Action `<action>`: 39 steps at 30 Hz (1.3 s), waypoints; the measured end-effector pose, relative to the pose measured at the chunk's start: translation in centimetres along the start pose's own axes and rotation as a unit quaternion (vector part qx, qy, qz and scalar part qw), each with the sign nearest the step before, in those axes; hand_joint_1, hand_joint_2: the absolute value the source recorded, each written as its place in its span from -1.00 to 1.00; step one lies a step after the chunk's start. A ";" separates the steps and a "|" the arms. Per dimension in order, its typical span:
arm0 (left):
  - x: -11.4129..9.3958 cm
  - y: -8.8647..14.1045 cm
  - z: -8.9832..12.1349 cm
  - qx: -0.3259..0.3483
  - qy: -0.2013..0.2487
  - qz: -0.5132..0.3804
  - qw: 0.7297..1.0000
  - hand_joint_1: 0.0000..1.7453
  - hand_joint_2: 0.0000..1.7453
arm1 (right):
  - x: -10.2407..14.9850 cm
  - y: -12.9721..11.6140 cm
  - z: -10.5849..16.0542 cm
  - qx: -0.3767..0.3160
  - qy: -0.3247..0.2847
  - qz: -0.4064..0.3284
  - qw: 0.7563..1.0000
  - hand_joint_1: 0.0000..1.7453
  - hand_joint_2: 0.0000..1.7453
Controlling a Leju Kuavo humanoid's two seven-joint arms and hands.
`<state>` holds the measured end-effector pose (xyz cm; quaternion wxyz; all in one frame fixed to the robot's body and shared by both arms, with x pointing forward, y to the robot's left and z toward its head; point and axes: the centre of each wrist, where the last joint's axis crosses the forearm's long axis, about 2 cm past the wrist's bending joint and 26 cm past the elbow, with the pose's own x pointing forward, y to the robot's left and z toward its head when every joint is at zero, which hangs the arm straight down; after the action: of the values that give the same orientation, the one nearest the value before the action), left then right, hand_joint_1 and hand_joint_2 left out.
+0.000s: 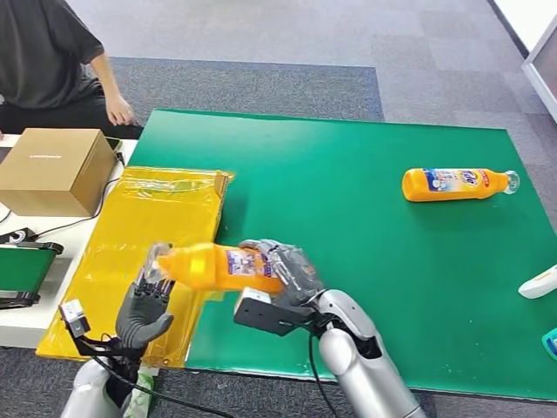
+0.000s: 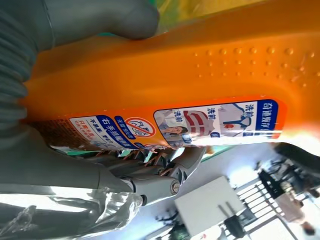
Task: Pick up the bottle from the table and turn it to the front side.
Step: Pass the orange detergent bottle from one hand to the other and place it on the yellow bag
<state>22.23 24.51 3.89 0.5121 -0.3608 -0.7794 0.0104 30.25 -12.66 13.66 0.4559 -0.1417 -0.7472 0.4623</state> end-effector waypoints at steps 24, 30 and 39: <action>-1.0 -0.1 -0.2 -0.093 0.042 0.046 0.994 0.16 1.00 | 4.9 6.8 -1.3 0.082 -0.077 -0.074 0.991 1.00 1.00; -1.0 0.0 0.0 -0.103 0.056 0.035 0.993 0.57 1.00 | 4.9 7.4 -1.1 0.095 -0.073 -0.077 0.990 1.00 1.00; -1.1 0.1 0.4 -0.098 0.074 0.007 0.992 -1.00 1.00 | 4.7 8.0 -0.8 0.103 -0.069 -0.075 0.989 1.00 1.00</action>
<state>22.20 24.06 2.84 0.5303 -0.4141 -0.7344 -0.0892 26.66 -4.97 9.77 0.4488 -0.0054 -0.7340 0.5098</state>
